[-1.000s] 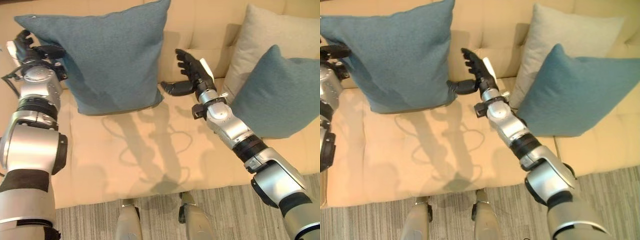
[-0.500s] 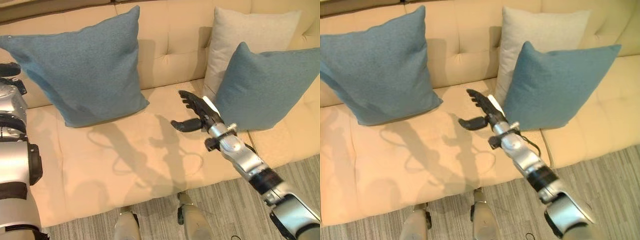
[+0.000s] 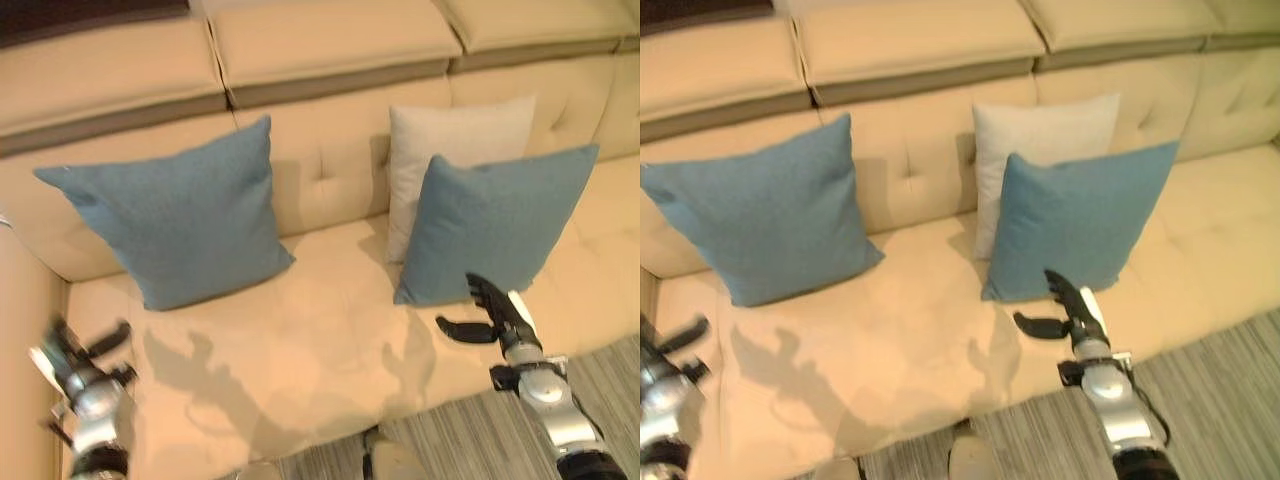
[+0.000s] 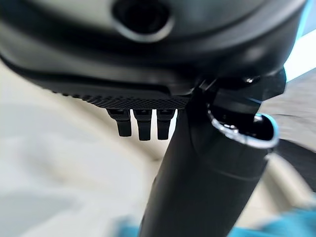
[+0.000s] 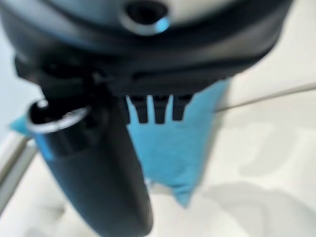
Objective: Pick up all the scattered cushions and arrange them neatly on the sofa.
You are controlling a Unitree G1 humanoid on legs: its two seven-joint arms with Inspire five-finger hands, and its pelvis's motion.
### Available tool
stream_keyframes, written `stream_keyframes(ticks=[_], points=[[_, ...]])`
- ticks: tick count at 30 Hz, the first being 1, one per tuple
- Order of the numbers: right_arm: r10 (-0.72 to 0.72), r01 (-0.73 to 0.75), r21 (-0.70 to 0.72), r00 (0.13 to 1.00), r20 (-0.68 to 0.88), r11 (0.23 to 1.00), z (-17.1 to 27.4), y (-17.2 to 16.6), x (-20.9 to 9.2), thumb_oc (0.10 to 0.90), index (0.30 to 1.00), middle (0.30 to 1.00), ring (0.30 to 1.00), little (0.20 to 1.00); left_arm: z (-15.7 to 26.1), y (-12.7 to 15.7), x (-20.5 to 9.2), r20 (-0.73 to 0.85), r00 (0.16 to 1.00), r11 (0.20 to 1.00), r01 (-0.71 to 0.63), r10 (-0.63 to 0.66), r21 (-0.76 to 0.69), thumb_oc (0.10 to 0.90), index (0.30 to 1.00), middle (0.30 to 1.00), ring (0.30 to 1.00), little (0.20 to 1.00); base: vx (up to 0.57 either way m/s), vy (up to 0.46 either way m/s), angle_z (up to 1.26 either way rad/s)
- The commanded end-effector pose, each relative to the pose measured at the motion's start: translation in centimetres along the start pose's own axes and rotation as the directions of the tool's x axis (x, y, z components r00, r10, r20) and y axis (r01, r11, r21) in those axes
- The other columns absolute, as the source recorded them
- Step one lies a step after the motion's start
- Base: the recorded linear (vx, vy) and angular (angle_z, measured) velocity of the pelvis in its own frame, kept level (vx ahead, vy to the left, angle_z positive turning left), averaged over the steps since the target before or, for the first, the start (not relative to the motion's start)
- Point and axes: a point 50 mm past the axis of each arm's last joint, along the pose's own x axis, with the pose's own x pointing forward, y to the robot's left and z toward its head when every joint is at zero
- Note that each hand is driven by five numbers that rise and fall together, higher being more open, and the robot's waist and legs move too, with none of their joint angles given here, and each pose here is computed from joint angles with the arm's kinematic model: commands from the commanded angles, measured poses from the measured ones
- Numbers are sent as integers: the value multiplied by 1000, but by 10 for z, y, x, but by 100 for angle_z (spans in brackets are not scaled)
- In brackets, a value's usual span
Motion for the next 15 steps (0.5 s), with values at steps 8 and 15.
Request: stream_keyframes(ticks=[8,15], points=[[-124,132,175,991,-57,976,-23,11,-11,800,900,900,900,900,-100,-25,-51,-311,919,924,317,-243,215,800,900,900,900,900,-322,-150,37],[-123,130,159,991,-54,979,-17,20,-5,800,900,900,900,900,-140,-21,-82,-473,853,933,327,-221,154,800,900,900,900,900,-300,87,-39]])
